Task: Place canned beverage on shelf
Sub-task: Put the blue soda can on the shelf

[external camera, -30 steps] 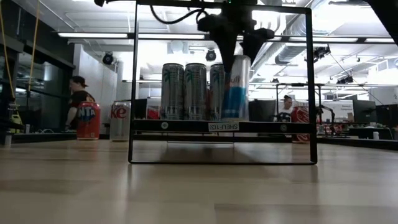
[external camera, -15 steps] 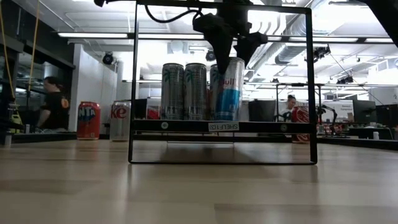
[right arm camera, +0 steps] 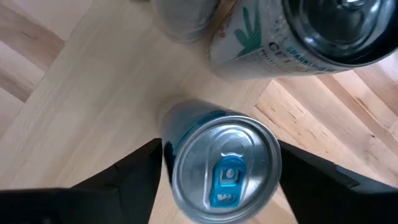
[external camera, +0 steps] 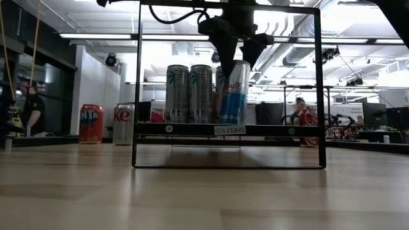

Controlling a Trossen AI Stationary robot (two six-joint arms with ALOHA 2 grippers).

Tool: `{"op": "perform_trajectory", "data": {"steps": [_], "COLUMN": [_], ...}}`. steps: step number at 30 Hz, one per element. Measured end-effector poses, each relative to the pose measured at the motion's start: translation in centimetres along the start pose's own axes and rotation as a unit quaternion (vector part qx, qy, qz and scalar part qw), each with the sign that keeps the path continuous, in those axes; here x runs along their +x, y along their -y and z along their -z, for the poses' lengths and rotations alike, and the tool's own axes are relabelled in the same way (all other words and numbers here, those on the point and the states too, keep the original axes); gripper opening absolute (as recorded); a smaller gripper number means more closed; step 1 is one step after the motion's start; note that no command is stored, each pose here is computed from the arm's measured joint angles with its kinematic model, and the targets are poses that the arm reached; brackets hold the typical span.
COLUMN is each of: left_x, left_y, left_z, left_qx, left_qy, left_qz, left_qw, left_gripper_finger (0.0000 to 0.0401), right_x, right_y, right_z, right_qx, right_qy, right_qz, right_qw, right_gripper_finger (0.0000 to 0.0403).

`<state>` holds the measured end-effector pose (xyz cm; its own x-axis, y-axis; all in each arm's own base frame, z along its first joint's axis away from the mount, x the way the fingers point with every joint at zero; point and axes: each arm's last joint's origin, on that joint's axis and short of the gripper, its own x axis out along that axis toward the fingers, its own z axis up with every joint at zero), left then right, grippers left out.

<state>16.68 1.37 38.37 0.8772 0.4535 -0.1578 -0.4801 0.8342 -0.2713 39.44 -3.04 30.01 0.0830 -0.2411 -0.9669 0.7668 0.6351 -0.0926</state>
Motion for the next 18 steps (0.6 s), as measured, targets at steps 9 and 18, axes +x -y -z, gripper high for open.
{"op": "perform_trajectory", "data": {"steps": [9, 18], "left_x": [0.0, 0.0], "left_y": [0.0, 0.0], "left_z": [0.0, 0.0], "left_qx": [0.001, 0.002], "left_qy": [0.0, 0.0], "left_qz": [0.0, 0.0], "left_qw": [1.0, 1.0], "left_gripper_finger": [0.0353, 0.0353], "right_x": [0.0, -1.8], "right_y": [-0.1, 0.4], "right_z": [-0.1, -0.9], "right_qx": [0.003, -0.124], "right_qy": [0.008, 0.028], "right_qz": [-0.003, -0.022], "right_qw": [1.0, 0.992], "right_gripper_finger": [0.0354, 0.0357]}}
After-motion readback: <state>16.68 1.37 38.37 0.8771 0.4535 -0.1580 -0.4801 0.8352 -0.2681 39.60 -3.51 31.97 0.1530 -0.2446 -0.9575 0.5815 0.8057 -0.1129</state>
